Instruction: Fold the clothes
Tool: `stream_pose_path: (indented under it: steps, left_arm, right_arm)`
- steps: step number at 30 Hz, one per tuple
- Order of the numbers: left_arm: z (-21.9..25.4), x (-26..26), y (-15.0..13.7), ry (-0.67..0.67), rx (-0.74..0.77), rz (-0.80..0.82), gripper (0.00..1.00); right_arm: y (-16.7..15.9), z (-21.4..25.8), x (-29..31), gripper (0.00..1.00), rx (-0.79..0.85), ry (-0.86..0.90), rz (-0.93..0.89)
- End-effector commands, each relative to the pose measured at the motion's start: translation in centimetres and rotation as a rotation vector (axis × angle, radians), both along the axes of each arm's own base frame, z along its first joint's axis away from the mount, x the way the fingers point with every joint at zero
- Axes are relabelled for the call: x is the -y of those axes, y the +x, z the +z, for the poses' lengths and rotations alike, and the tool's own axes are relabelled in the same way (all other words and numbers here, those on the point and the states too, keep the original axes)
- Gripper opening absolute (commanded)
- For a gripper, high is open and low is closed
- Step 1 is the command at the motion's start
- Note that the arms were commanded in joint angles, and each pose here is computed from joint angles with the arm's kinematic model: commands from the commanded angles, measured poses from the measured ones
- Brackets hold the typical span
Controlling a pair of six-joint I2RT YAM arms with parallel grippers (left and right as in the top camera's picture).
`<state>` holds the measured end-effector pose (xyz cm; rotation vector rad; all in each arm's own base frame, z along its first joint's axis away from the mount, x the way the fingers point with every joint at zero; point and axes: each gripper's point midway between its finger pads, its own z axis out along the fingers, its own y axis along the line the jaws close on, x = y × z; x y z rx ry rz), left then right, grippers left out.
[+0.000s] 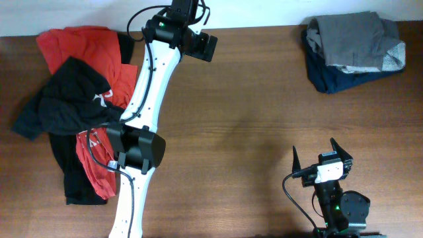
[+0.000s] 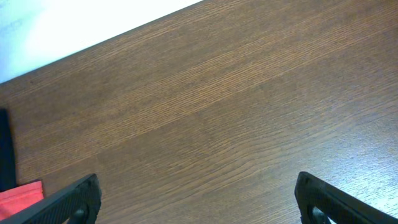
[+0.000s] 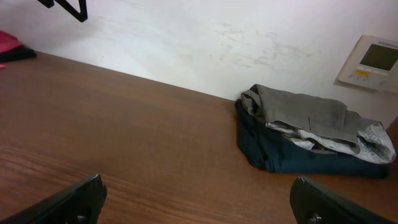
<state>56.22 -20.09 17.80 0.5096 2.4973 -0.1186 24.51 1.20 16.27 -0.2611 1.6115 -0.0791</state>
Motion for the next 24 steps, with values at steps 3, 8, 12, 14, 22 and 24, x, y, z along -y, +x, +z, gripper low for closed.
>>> stream_pose_path:
  steps: [3, 8, 12, 14, 22, 24]
  left_arm:
    - [0.2, 0.2, 0.0, 0.003, 0.009, -0.002, 0.99]
    - [0.2, 0.2, 0.0, 0.003, 0.009, -0.002, 0.99]
    - [0.2, 0.0, 0.0, 0.012, 0.008, 0.002, 0.99]
    - [0.4, -0.6, 0.4, 0.040, 0.030, 0.026, 0.99]
    - [4.8, -2.0, 0.1, -0.018, 0.088, 0.039, 0.99]
    - [6.6, -2.3, 0.0, -0.062, 0.116, 0.030, 0.99]
  right_arm:
    - [0.0, -0.3, 0.3, 0.99, 0.002, -0.005, -0.017]
    - [0.0, -0.3, 0.3, 0.99, 0.002, -0.005, -0.017]
    - [0.0, -0.2, 0.3, 0.99, 0.003, -0.005, -0.017]
    - [0.0, -0.3, 0.3, 0.99, 0.002, -0.005, -0.016]
    - [0.0, -0.3, 0.3, 0.99, 0.002, -0.005, -0.016]
    - [0.0, -0.2, 0.3, 0.99, 0.003, -0.005, -0.017]
